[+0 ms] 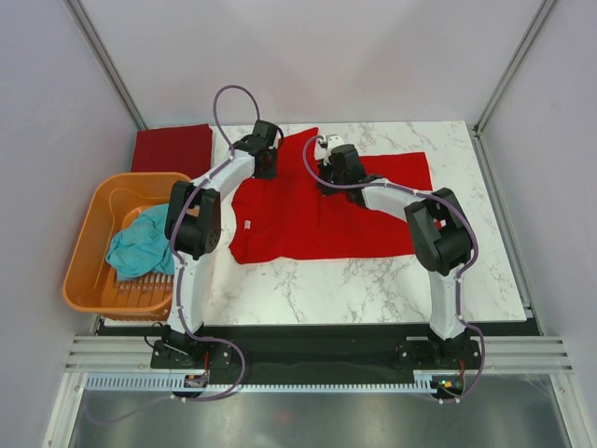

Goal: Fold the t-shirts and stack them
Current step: Fold the tshirt

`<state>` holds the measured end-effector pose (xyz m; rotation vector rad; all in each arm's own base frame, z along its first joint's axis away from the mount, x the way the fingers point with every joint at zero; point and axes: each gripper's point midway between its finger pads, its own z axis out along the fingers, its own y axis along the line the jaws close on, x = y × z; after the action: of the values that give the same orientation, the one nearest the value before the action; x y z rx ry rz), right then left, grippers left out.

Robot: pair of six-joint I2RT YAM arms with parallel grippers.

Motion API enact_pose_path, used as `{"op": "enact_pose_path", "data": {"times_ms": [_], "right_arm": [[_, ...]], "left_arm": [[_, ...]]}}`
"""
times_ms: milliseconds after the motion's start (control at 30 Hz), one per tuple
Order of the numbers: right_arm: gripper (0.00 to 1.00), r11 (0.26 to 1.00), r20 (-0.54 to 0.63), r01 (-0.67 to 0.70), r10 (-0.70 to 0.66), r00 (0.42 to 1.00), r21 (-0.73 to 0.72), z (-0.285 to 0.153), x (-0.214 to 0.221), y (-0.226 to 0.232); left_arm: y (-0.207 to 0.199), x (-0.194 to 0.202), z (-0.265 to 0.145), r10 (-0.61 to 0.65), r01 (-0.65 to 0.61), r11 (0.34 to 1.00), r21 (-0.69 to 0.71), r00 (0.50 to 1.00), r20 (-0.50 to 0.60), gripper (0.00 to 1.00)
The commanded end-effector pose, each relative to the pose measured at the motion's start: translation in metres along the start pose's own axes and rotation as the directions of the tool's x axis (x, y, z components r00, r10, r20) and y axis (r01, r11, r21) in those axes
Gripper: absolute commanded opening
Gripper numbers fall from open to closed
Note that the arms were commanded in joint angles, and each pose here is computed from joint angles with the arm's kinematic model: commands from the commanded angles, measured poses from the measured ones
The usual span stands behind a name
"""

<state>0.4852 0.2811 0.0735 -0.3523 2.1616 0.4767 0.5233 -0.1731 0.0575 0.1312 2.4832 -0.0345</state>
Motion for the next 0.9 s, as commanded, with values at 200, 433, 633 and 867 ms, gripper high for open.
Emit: {"op": "enact_pose_path", "data": {"times_ms": [200, 433, 633, 867], "right_arm": [[0.3, 0.983, 0.035, -0.067, 0.062, 0.998, 0.17, -0.018, -0.047, -0.019], [0.33, 0.883, -0.061, -0.278, 0.324, 0.944, 0.378, -0.09, -0.017, -0.056], [0.24, 0.746, -0.059, -0.403, 0.507, 0.86, 0.53, -0.155, 0.037, -0.108], [0.18, 0.628, -0.054, -0.427, 0.599, 0.799, 0.651, -0.185, 0.098, -0.164]], "left_arm": [[0.023, -0.039, -0.051, -0.04, 0.051, 0.994, -0.094, 0.993, 0.114, 0.38], [0.003, -0.012, -0.132, -0.104, 0.101, 0.994, 0.034, 0.99, 0.095, 0.42], [-0.038, 0.082, -0.155, -0.1, 0.116, 0.974, 0.192, 0.991, -0.091, 0.42], [-0.038, 0.159, -0.137, -0.122, 0.162, 0.978, 0.131, 0.955, -0.269, 0.41]]}}
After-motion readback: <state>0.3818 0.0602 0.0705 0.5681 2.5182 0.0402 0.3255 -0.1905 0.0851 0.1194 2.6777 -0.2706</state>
